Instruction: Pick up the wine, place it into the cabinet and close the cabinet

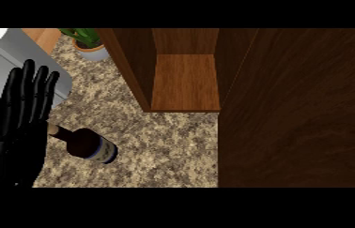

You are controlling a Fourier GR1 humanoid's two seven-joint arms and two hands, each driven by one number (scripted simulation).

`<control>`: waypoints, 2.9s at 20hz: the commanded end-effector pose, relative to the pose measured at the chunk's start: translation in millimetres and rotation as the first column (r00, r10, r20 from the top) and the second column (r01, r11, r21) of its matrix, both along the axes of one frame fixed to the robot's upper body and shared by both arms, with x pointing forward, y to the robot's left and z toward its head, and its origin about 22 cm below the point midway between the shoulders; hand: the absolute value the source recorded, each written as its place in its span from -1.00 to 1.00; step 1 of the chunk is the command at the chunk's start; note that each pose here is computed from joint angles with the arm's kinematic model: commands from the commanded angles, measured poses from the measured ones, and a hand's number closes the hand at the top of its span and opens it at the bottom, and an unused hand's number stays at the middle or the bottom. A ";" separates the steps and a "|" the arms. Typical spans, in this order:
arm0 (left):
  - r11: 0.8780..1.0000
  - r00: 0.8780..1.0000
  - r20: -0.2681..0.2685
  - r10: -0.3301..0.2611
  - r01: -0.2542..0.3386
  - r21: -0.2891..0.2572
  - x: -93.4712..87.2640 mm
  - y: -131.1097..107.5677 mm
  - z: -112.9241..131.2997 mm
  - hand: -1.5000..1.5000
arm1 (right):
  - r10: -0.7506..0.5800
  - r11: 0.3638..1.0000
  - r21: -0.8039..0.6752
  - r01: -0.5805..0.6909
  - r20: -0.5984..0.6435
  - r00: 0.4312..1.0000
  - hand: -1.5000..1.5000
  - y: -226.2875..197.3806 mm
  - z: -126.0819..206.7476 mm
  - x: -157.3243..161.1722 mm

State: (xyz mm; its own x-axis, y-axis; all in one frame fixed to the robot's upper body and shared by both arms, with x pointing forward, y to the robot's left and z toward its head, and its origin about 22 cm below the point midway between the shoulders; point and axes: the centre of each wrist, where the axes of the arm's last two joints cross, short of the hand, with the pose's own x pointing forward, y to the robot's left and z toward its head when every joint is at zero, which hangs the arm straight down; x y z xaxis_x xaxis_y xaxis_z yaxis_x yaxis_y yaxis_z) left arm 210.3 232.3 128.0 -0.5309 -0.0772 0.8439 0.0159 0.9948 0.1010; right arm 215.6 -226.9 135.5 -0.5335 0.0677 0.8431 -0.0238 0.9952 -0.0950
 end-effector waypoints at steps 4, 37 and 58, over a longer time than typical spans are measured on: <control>0.964 0.964 -0.022 0.265 -0.265 -0.008 -54.0 12.6 -9.2 -1.00 | -0.011 1.000 0.014 0.011 -0.013 1.000 -1.00 -5.2 3.6 -25.1; 0.863 0.893 -0.254 0.372 -0.433 -0.259 -72.5 -35.8 62.9 -1.00 | 0.228 0.973 0.003 -0.229 -0.129 0.965 -1.00 19.9 109.4 -86.7; 0.799 0.807 -0.355 0.472 -0.562 -0.214 -39.7 -28.4 7.9 -1.00 | 0.231 0.972 0.005 -0.233 -0.146 0.962 -1.00 30.6 141.0 -94.8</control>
State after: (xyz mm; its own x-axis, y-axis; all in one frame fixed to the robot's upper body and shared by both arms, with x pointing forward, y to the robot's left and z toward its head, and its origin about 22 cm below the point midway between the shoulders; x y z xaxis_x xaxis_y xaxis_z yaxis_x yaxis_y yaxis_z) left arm 165.1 204.7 151.2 -0.2497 -0.0026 0.9683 -0.5115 0.8494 -0.1296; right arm 156.5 -198.6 276.7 -0.4031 0.0332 0.9145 -0.1990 0.9722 -0.1230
